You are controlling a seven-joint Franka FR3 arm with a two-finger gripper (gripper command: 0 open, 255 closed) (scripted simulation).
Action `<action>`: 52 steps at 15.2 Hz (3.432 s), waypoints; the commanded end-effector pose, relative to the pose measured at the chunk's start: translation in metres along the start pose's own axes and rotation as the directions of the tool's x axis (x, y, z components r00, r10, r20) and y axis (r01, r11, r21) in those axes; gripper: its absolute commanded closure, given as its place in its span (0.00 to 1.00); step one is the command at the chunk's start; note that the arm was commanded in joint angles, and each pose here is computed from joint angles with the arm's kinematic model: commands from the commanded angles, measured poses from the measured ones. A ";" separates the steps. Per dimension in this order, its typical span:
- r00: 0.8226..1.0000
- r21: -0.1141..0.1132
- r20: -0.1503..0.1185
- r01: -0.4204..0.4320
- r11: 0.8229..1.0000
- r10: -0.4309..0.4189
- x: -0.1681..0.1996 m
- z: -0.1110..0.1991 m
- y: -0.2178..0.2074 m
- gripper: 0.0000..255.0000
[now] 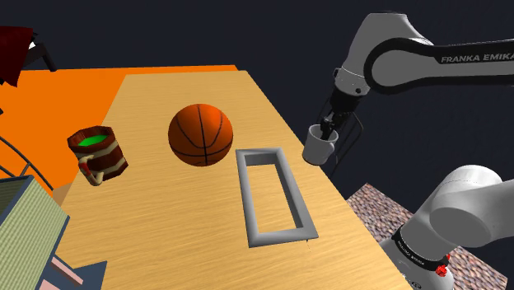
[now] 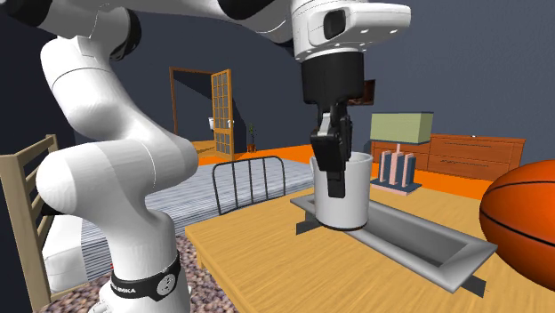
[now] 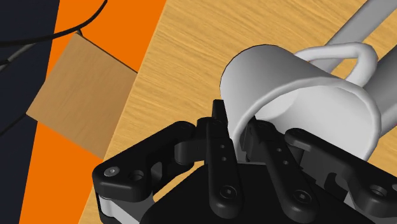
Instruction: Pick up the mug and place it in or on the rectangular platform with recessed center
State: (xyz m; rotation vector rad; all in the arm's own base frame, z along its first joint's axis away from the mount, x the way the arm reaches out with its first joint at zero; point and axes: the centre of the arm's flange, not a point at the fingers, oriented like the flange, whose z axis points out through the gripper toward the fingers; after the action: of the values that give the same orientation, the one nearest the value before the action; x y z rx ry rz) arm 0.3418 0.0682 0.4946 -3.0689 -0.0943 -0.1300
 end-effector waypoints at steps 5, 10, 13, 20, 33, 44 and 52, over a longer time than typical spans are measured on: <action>1.000 0.000 0.000 0.000 1.000 0.000 0.003 -0.024 -0.015 1.00; 1.000 0.000 0.000 0.000 1.000 0.000 0.016 -0.027 -0.080 1.00; 1.000 0.000 0.000 0.000 1.000 0.000 0.023 -0.029 -0.119 1.00; 1.000 0.000 0.000 0.000 1.000 0.000 0.032 -0.016 -0.169 1.00; 1.000 0.000 0.000 0.000 1.000 0.000 0.026 0.052 -0.165 1.00; 1.000 0.000 0.000 0.000 1.000 0.000 0.025 0.060 -0.164 0.00; 1.000 0.000 0.000 0.000 1.000 0.000 0.025 0.010 -0.164 0.00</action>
State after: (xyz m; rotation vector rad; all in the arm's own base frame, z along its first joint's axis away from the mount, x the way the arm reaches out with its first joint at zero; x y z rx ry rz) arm 0.3592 0.2359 0.4866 -3.0681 -0.0941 -0.1323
